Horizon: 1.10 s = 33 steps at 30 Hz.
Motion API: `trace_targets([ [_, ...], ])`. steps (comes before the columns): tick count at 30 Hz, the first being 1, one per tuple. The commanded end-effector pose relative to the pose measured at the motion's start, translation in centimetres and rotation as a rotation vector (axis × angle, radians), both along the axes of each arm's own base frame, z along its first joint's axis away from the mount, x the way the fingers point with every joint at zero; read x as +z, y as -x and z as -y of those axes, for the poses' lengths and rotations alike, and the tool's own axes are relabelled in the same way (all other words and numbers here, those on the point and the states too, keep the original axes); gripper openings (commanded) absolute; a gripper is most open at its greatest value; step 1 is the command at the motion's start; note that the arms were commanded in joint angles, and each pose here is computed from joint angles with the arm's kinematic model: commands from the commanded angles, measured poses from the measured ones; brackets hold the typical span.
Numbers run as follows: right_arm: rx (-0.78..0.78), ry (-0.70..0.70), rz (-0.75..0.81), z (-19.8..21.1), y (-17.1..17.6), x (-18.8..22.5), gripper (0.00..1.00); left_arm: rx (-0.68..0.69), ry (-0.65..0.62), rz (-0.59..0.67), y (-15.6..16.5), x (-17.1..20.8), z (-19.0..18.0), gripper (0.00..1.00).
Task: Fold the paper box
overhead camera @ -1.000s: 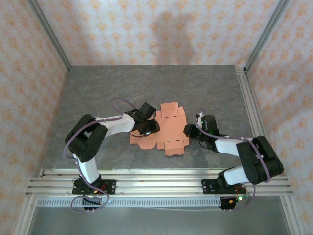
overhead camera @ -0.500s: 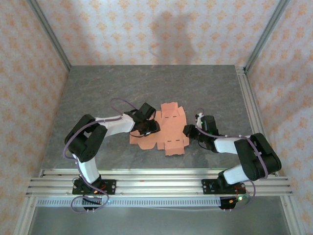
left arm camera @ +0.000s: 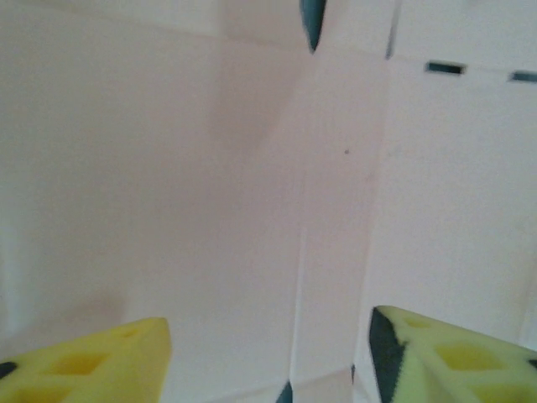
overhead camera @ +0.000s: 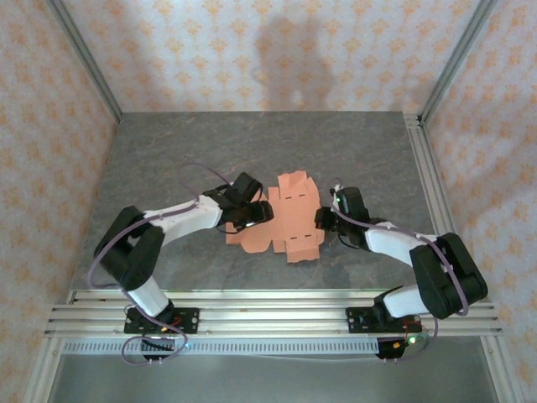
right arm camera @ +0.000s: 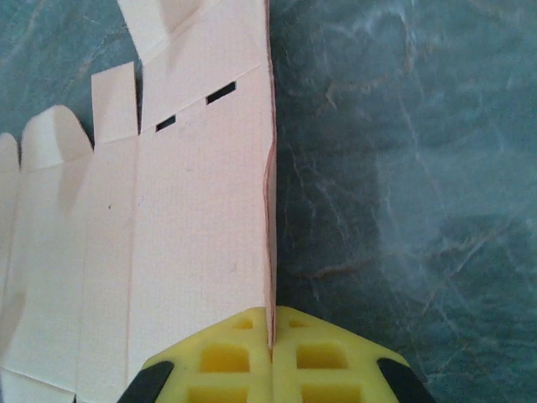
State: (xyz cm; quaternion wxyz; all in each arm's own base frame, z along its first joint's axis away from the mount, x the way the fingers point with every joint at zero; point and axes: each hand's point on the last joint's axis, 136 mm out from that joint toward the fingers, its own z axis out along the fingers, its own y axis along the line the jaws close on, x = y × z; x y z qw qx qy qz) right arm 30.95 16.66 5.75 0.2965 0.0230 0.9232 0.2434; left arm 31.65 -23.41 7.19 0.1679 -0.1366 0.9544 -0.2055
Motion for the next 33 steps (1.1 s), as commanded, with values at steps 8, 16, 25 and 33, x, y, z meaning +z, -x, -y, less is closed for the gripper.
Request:
trace_targets([
  [8, 0.094, 0.547, -0.052, 1.6, -0.7, 0.1, 0.0, 0.167, -0.082, 0.059, -0.1, 2.0, -7.6, 0.79],
  [16, 0.052, 0.978, 0.017, 2.4, -3.0, 0.6, 0.0, 0.237, -0.089, 0.059, 0.9, 1.6, -9.6, 0.85],
  [25, -0.023, 1.272, 0.116, 1.9, -3.7, 1.4, 0.0, 0.294, -0.107, 0.066, 1.8, 1.5, -11.5, 0.87],
  [33, 0.007, 1.147, 0.077, 1.2, -3.3, 0.7, 0.0, 0.286, -0.102, 0.064, 1.6, 1.4, -11.3, 0.88],
])
